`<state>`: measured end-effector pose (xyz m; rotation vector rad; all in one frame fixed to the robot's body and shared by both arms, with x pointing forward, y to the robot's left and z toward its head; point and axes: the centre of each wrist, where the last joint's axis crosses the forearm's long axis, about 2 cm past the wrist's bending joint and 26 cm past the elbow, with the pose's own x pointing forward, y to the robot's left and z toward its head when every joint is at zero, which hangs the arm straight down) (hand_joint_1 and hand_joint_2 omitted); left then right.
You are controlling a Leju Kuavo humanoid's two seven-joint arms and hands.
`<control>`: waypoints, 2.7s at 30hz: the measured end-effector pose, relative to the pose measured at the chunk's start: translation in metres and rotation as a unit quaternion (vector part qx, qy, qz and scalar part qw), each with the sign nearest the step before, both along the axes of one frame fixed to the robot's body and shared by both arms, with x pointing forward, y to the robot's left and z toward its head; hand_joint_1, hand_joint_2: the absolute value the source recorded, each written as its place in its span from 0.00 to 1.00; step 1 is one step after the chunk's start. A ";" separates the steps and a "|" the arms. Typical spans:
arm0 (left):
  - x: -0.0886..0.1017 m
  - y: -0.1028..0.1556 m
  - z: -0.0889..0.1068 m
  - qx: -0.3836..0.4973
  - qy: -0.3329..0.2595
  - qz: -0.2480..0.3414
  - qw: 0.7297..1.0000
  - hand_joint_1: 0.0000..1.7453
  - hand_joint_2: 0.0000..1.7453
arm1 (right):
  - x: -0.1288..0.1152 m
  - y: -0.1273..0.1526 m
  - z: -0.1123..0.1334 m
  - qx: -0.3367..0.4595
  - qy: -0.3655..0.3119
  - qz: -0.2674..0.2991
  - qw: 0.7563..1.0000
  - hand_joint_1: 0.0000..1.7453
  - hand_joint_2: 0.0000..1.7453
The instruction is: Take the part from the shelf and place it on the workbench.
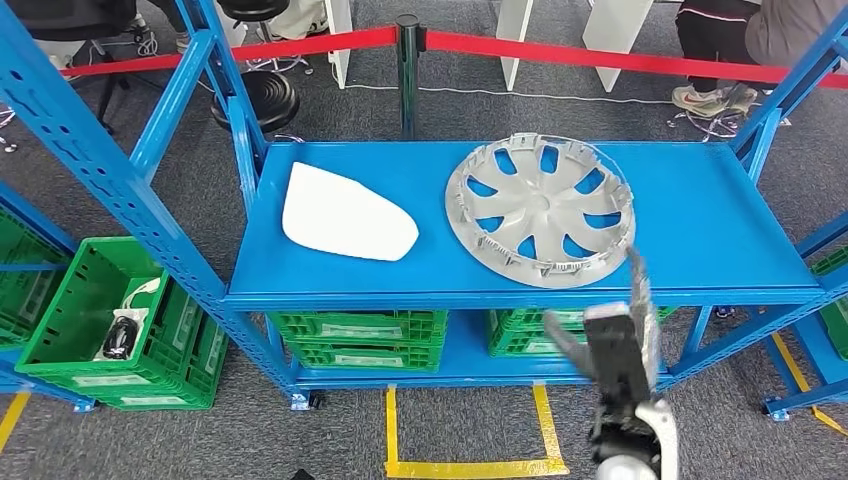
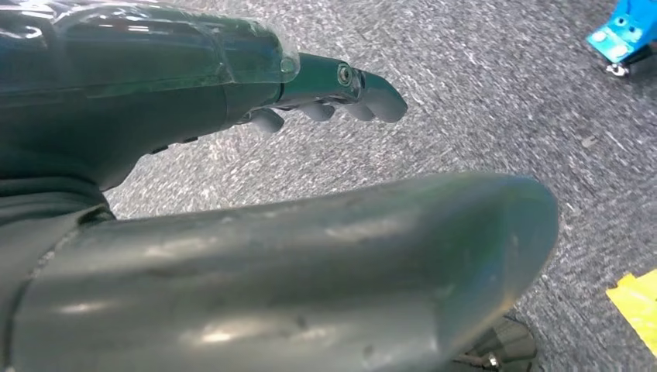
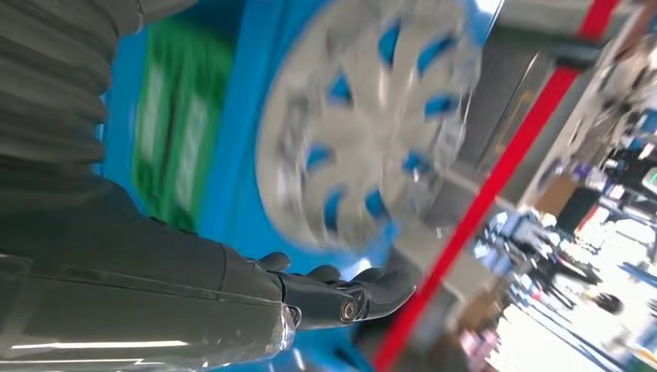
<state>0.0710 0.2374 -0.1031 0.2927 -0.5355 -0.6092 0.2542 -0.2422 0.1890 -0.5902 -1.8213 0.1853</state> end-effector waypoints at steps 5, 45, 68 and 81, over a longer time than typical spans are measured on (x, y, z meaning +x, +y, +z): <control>0.001 0.000 0.000 -0.004 0.008 -0.009 1.000 0.00 0.00 | 0.027 -0.032 0.021 -0.165 -0.014 -0.025 0.986 0.00 1.00; 0.000 -0.019 0.001 -0.035 0.061 -0.013 0.997 0.00 0.00 | 0.030 -0.175 -0.015 -0.511 0.272 -0.053 0.814 0.00 1.00; 0.051 0.027 0.008 0.000 -0.025 -0.030 0.999 0.00 0.00 | 0.164 -0.043 0.076 -0.352 0.060 0.019 0.934 0.00 1.00; 0.057 0.057 0.009 0.026 -0.025 -0.030 0.999 0.00 0.00 | 0.165 -0.024 0.005 -0.345 0.130 0.088 0.925 0.00 1.00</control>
